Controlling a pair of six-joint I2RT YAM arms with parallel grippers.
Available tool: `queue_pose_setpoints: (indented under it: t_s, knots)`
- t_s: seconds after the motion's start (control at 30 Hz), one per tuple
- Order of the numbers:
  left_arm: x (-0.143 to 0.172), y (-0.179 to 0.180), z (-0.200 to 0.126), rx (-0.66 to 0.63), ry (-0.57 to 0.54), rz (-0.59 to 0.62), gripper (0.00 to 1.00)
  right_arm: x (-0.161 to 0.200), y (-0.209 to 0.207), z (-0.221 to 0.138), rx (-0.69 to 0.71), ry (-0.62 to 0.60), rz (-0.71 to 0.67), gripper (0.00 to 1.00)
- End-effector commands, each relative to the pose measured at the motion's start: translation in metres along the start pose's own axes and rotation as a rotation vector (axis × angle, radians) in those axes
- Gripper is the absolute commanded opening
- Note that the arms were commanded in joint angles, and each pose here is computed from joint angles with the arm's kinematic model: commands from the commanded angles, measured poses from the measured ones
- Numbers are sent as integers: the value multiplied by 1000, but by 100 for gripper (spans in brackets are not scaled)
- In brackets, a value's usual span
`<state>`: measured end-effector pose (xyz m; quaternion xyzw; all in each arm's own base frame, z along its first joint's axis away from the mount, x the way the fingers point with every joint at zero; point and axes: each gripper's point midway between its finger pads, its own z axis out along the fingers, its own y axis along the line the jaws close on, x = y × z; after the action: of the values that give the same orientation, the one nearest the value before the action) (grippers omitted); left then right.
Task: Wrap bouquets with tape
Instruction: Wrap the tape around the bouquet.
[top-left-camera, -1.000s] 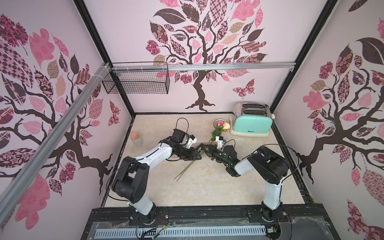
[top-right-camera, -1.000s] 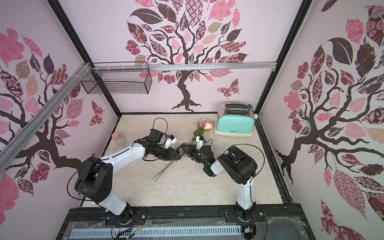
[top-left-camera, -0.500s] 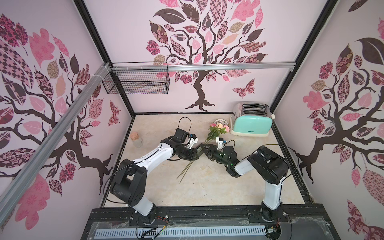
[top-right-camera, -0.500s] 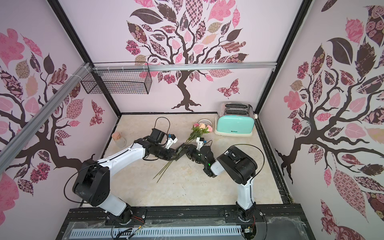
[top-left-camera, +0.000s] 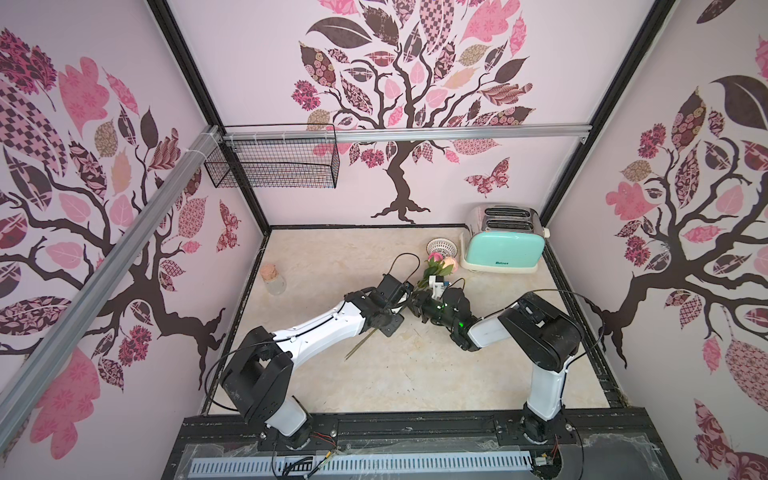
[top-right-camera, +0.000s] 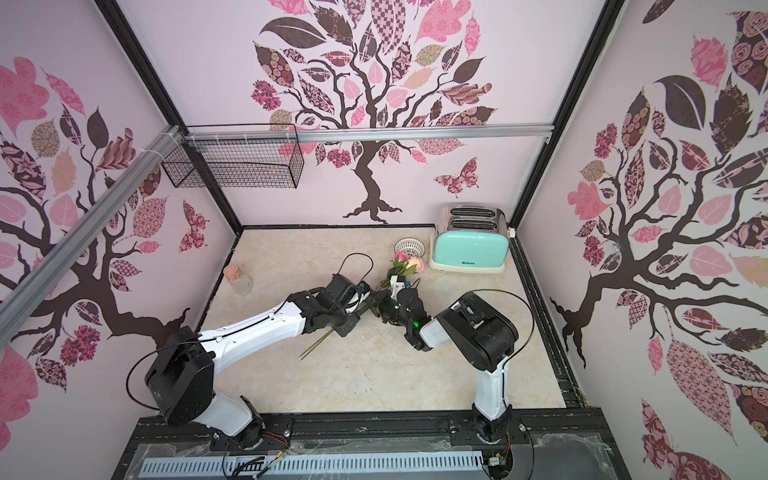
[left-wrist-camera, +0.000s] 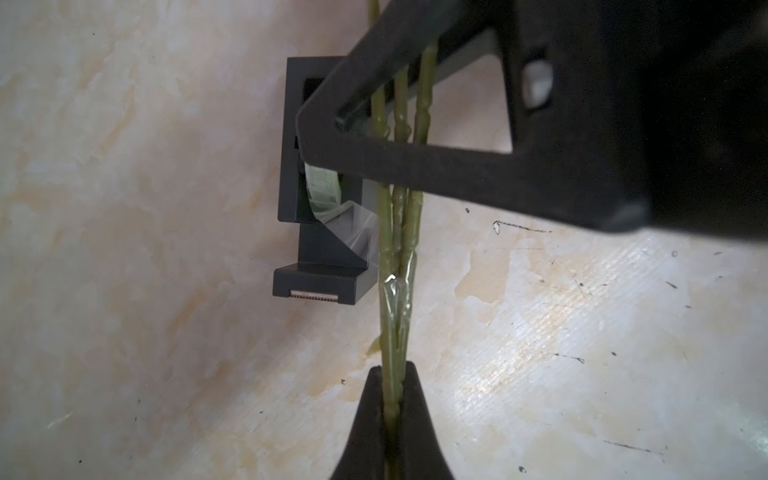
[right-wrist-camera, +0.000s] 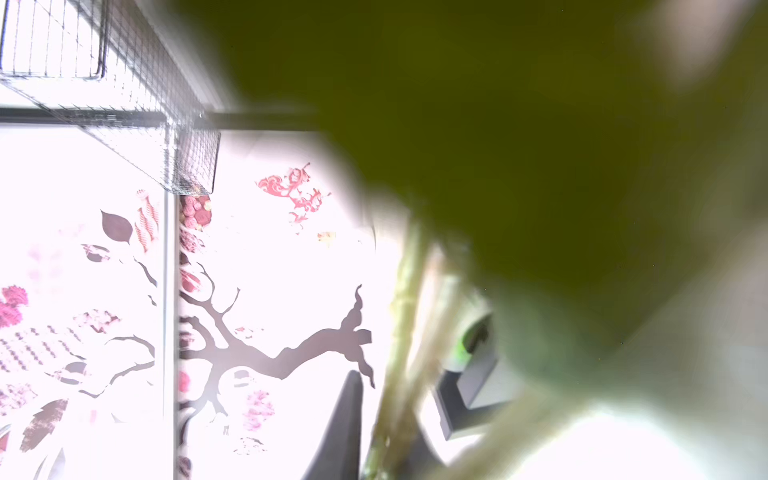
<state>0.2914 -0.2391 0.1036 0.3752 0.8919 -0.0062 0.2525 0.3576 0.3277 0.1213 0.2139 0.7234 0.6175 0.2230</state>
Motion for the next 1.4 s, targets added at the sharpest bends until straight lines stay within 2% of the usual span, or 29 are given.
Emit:
queue_pose_setpoints:
  t_s: [0.0, 0.03, 0.1, 0.17, 0.2, 0.33, 0.4, 0.47, 0.53, 0.67, 0.77, 0.93, 1.23, 1.37]
  knots:
    - [-8, 14, 1, -71, -20, -18, 0, 1, 14, -3, -33, 5, -15, 0]
    - [-9, 13, -1, -69, -20, -31, 5, 1, 16, -3, -42, 1, -21, 0]
    - [-13, 14, -7, -55, -35, -78, 30, 0, 17, -5, -55, -10, -34, 0]
    - [-19, 15, -16, -10, -66, -141, 43, -1, 18, -9, -68, -22, -52, 0]
    - [-22, 18, -22, 37, -85, -200, 46, -2, 18, -10, -74, -28, -59, 0]
    - [-31, 54, -47, 218, -195, -519, 46, -1, 16, -16, -91, -38, -74, 0]
    - [-30, 72, -50, 279, -242, -642, 44, -1, 16, -17, -104, -40, -71, 0]
    - [-24, 82, -41, 292, -230, -698, 42, 0, 18, -18, -114, -40, -70, 0]
    - [-12, 88, -25, 282, -169, -745, 38, 0, 19, -19, -119, -39, -72, 0]
    - [-3, 91, 6, 367, -132, -858, 37, 1, 19, -21, -112, -39, -81, 0]
    - [5, 88, 33, 372, -40, -889, 35, 1, 18, -24, -113, -41, -80, 0]
    - [12, 68, 69, 455, 96, -922, 30, 1, 18, -26, -117, -48, -82, 0]
    - [-6, 31, 79, 485, 116, -822, 31, -3, 15, -31, -115, -60, -73, 0]
    - [-17, 27, 71, 528, 72, -812, 30, -6, 14, -36, -111, -71, -72, 0]
